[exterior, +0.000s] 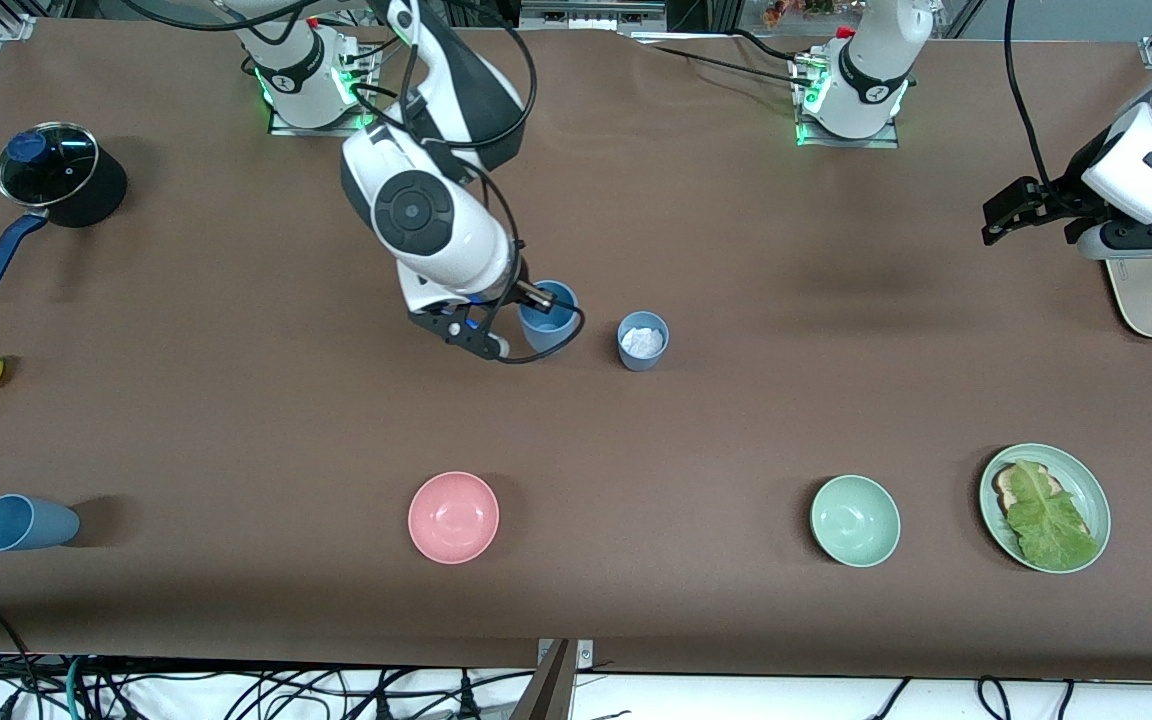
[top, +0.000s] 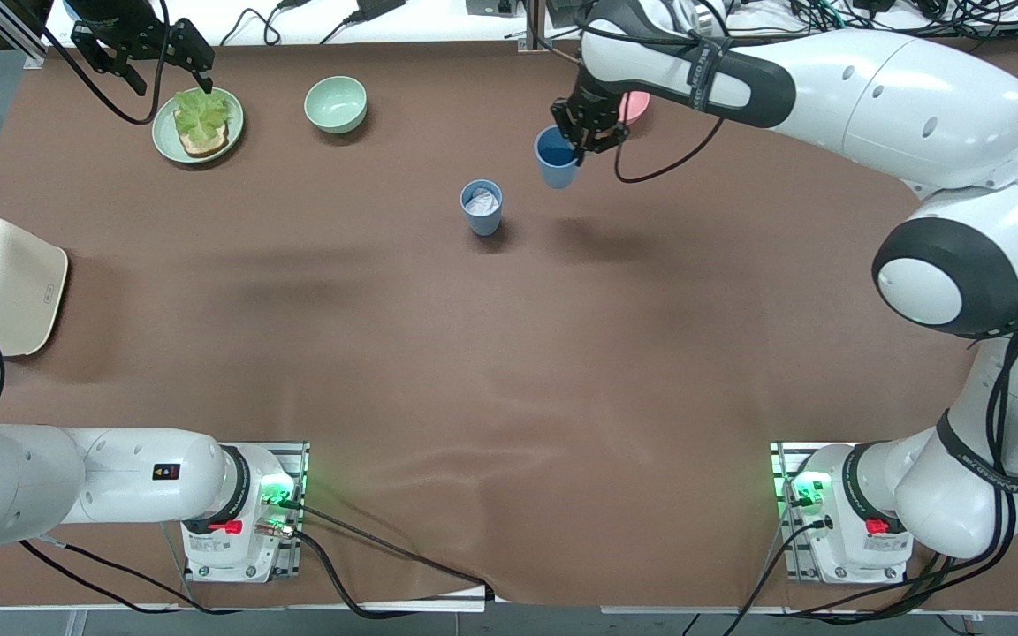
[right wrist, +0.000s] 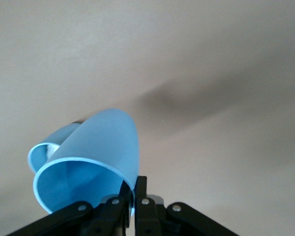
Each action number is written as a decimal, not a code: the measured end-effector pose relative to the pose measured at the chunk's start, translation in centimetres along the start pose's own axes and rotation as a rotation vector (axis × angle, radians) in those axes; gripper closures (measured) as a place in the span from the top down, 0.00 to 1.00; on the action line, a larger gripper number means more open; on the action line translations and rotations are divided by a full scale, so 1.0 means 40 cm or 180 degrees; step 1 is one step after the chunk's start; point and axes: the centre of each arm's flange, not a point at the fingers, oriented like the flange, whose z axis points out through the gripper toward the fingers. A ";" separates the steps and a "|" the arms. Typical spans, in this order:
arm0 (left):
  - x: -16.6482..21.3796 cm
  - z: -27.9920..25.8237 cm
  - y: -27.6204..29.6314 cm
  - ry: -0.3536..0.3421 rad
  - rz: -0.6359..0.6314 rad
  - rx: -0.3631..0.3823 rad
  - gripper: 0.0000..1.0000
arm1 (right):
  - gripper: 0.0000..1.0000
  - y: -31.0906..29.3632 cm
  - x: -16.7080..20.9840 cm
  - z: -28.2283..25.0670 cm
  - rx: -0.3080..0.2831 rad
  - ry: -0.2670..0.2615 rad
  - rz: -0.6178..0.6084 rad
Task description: Stack blue cups with both arms
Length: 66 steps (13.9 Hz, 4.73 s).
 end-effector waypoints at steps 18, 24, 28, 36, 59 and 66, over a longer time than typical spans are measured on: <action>-0.002 0.001 0.001 -0.0022 0.0002 0.0002 1.00 | 0.05 -0.178 -0.210 0.154 0.0340 0.0059 0.0326; -0.004 0.003 0.001 -0.0048 0.0002 0.0004 1.00 | 0.05 -0.183 -0.209 0.169 0.0365 0.0066 0.0334; -0.004 0.003 0.000 -0.0052 0.0001 0.0004 1.00 | 0.05 -0.184 -0.203 0.187 0.0347 0.0063 0.0343; -0.004 0.004 -0.005 -0.0056 -0.0011 0.0003 1.00 | 0.32 -0.182 -0.185 0.195 0.0352 0.0074 0.0374; -0.006 0.005 -0.001 -0.0073 0.0001 0.0006 1.00 | 1.00 0.254 0.290 -0.165 -0.0702 -0.0344 -0.0951; 0.035 -0.020 0.019 -0.0034 0.0085 0.0000 1.00 | 1.00 0.577 0.440 -0.237 -0.0869 -0.0111 -0.0851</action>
